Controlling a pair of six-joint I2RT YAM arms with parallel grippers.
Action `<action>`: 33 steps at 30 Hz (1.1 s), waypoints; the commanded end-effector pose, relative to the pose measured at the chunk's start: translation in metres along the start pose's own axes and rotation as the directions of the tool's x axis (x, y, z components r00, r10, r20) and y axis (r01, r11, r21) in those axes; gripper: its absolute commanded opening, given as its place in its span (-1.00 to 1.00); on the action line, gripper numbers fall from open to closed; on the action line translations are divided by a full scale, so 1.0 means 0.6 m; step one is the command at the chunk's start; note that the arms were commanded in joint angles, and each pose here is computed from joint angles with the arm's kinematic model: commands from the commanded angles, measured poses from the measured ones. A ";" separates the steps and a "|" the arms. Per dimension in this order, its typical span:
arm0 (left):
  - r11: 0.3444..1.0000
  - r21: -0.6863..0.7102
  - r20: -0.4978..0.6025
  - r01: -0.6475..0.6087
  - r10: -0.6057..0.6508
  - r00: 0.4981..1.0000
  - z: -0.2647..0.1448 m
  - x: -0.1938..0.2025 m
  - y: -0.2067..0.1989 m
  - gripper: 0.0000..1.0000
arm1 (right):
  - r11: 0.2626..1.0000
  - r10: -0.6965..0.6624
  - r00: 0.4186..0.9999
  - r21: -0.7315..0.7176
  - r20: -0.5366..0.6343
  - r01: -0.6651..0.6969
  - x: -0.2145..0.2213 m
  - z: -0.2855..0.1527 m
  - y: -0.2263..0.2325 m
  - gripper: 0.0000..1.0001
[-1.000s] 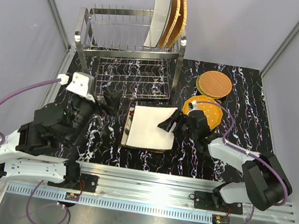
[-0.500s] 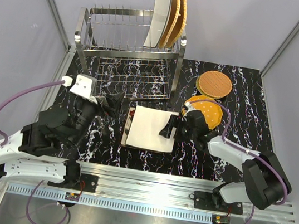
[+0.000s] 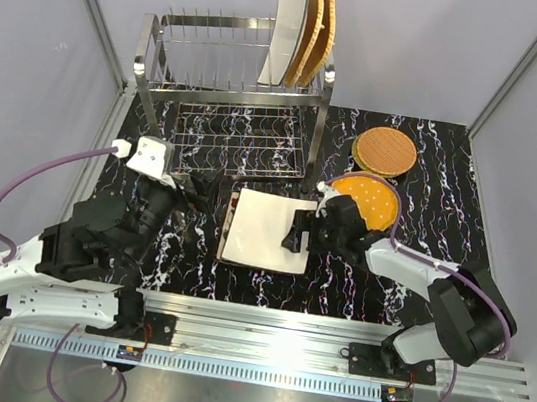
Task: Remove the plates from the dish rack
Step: Place the plate on the table
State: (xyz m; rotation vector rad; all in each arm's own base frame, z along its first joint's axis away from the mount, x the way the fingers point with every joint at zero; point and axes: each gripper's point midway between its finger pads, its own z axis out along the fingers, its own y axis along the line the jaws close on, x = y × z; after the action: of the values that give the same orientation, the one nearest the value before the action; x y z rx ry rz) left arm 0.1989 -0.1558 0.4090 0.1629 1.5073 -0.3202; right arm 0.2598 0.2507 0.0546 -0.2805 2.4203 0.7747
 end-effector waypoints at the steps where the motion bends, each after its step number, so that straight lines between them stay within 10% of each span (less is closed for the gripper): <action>1: 0.998 -0.029 0.020 0.047 -0.046 0.999 0.003 -0.012 0.003 0.98 | 0.994 -0.098 0.994 -0.039 0.040 0.100 -0.027 0.010 0.034 0.80; 19: 0.986 0.021 0.109 0.165 -0.167 0.980 0.054 -0.107 -0.045 0.98 | 0.905 -0.422 0.905 -0.078 -0.057 0.418 -0.048 -0.007 0.055 0.99; 33: 0.963 0.116 -0.074 0.244 -0.236 0.969 0.259 -0.174 -0.107 0.96 | 0.716 -0.640 0.749 -0.223 0.170 0.662 -0.109 -0.184 0.106 0.99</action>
State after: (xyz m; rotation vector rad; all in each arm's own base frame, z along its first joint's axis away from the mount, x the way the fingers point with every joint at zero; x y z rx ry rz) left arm 0.3096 -0.2222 0.5462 0.0221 1.4641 -0.4953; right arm 0.2445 0.2458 0.1535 -1.0513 2.0719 0.7017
